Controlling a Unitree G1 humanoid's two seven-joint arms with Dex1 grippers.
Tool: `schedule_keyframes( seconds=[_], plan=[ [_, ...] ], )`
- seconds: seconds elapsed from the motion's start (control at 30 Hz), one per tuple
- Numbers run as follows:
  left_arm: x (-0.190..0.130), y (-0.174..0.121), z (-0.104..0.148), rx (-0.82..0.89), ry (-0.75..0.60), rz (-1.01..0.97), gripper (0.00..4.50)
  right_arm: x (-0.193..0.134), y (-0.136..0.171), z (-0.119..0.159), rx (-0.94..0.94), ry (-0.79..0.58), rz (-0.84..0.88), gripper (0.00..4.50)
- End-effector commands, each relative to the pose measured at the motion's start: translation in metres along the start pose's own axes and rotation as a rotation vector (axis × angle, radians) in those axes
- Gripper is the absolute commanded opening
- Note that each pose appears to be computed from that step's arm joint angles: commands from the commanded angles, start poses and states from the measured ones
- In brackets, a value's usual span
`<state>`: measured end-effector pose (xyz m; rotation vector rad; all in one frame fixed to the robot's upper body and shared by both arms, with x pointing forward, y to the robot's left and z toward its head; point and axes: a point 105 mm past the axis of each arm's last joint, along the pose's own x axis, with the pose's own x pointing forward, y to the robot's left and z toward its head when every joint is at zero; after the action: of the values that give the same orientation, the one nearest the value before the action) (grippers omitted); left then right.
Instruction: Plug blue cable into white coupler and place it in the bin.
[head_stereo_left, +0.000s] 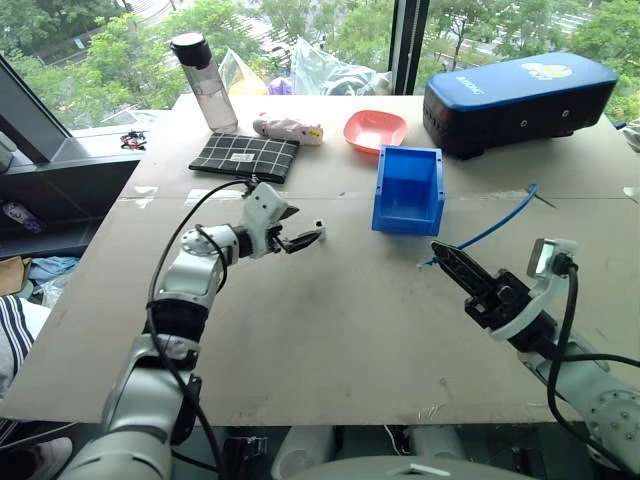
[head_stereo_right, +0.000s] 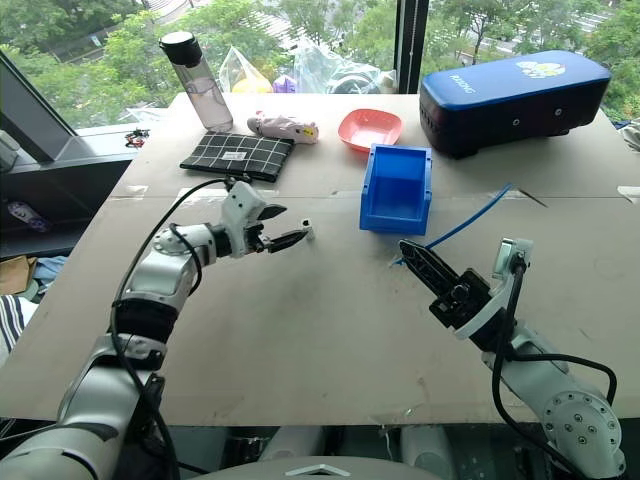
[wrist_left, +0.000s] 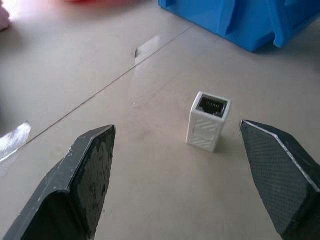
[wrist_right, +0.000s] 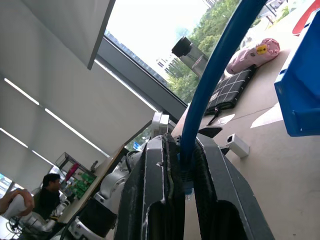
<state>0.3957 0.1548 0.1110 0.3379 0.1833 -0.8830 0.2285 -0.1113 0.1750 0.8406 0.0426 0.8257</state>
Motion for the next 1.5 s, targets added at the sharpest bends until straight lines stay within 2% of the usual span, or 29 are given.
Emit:
schedule_keyframes(
  seconds=[0.03,0.1,0.27,0.3,0.4,0.5,0.6,0.7,0.9,1.2,1.5],
  plan=[
    [0.009,0.000,-0.001,0.050,0.018,-0.068,3.79,-0.001,0.016,0.005,-0.050,-0.024,0.030,0.00],
    [0.014,0.000,-0.002,0.062,0.033,-0.099,3.19,-0.003,0.017,0.005,-0.054,-0.031,0.020,0.00],
    [0.014,-0.006,0.004,0.093,0.016,-0.204,0.89,-0.007,0.019,0.005,-0.074,-0.046,-0.009,0.00],
    [0.012,-0.009,0.006,0.102,0.008,-0.244,0.59,-0.008,0.019,0.004,-0.087,-0.039,-0.013,0.00],
    [0.007,-0.042,0.010,0.149,0.003,-0.484,0.61,-0.005,0.019,0.003,-0.172,0.001,-0.008,0.00],
    [0.012,-0.090,0.018,0.209,-0.024,-0.679,0.61,0.007,0.015,-0.017,-0.350,0.175,0.053,0.00],
    [0.020,-0.122,0.023,0.242,-0.024,-0.754,0.61,0.017,0.006,-0.033,-0.456,0.287,0.112,0.00],
    [0.027,-0.140,0.021,0.279,0.008,-0.788,0.61,0.029,-0.003,-0.041,-0.519,0.345,0.168,0.00],
    [0.036,-0.150,0.018,0.324,0.062,-0.795,0.61,0.039,-0.020,-0.052,-0.608,0.460,0.246,0.00],
    [0.036,-0.152,0.014,0.332,0.088,-0.795,0.61,0.048,-0.035,-0.061,-0.650,0.506,0.279,0.00],
    [0.034,-0.153,0.013,0.343,0.094,-0.805,0.61,0.038,-0.061,-0.074,-0.734,0.614,0.258,0.00]
  ],
)
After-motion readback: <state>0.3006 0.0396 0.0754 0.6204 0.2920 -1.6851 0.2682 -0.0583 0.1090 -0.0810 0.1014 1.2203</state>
